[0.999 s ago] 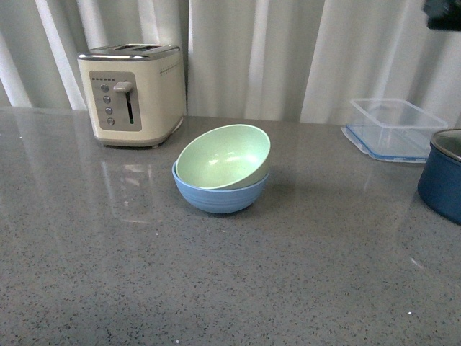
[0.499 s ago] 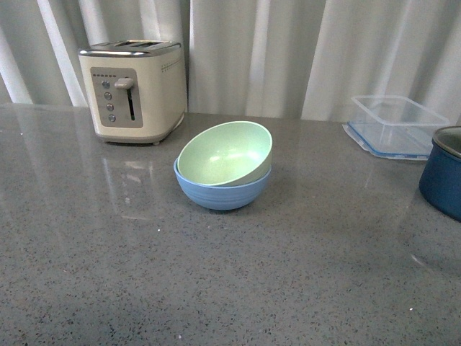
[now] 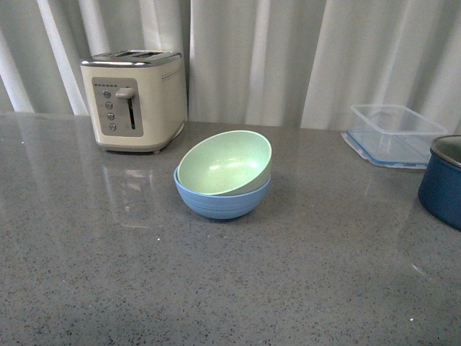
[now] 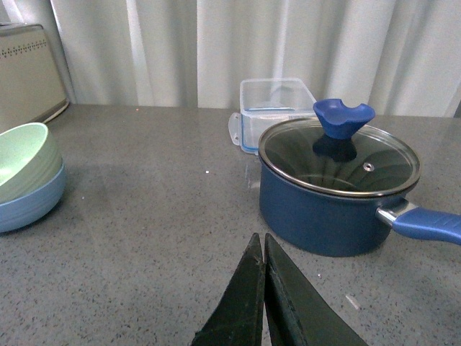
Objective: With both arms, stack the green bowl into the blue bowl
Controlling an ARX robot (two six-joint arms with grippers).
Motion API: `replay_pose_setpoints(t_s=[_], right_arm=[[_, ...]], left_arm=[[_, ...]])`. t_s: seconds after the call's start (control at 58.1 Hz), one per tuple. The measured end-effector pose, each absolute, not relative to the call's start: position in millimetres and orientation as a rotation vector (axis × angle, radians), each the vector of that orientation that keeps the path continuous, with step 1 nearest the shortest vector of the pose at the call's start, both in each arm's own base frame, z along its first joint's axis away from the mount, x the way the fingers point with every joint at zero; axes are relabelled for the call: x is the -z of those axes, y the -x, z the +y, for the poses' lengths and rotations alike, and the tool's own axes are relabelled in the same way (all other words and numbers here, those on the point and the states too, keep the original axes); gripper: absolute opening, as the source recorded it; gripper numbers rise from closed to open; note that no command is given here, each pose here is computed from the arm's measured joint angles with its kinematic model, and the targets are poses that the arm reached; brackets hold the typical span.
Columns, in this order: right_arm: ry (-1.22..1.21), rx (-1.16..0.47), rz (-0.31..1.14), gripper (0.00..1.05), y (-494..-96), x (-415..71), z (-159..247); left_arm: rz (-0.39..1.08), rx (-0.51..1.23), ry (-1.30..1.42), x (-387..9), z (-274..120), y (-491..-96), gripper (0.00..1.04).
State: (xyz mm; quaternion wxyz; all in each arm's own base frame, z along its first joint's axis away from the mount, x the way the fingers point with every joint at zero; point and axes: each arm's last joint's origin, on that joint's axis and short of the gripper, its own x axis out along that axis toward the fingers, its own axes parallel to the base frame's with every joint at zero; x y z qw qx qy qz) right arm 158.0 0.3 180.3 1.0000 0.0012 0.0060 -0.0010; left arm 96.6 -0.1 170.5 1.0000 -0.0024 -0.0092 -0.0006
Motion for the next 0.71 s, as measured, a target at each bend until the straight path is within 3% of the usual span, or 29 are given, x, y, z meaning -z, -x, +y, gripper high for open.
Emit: replay_pose_setpoints(t_s=[0.706], right_arm=[[-0.002, -0.001, -0.003, 0.01, -124.1, -167.5, 0.3]], left_arm=[[-0.018, 0.001, 0.005, -170.5, -0.1, -96.6, 0.98]])
